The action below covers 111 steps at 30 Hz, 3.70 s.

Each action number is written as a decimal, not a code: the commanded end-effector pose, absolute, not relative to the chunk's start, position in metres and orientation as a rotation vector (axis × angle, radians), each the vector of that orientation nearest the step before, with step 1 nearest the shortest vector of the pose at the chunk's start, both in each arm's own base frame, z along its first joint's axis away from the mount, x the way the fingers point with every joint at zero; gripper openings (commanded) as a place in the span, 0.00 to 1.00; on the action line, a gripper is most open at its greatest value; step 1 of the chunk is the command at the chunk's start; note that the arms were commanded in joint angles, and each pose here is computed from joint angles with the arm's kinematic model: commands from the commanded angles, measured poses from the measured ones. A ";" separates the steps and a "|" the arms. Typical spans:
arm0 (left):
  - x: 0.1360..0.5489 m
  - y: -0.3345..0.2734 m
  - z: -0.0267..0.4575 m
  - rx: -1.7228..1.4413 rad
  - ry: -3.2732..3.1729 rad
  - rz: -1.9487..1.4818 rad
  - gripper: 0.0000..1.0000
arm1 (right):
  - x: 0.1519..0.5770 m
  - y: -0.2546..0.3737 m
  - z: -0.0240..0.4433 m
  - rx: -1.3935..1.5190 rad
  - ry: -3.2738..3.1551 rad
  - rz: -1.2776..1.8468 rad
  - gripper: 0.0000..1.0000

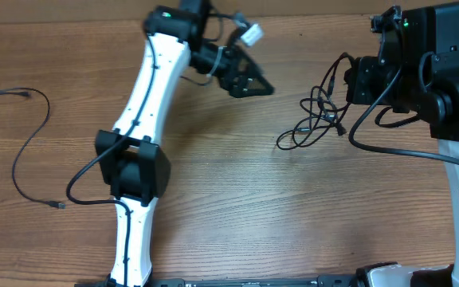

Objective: Untangle cables

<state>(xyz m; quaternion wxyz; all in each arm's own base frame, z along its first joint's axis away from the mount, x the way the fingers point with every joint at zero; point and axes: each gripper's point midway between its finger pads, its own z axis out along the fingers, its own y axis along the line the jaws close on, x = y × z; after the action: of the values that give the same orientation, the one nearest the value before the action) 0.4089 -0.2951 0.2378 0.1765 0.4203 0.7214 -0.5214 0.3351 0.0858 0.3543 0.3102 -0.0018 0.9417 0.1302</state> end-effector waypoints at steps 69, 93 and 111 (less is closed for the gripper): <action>0.452 -0.024 0.324 0.490 2.150 -1.064 0.04 | 0.335 0.082 0.372 -0.067 2.417 0.319 0.04; 0.359 0.176 0.415 0.024 1.909 -0.720 0.04 | 0.337 0.083 0.373 -0.059 2.413 0.323 0.04; 0.289 0.184 0.488 0.038 1.766 -0.451 0.04 | 0.336 0.082 0.372 -0.059 2.417 0.323 0.04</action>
<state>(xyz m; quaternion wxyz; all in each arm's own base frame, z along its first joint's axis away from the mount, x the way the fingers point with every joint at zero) 0.2939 0.1797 0.4829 0.6037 0.0086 0.7662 -0.2202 0.3348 0.1028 0.3598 0.3169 -0.0457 0.9341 0.1580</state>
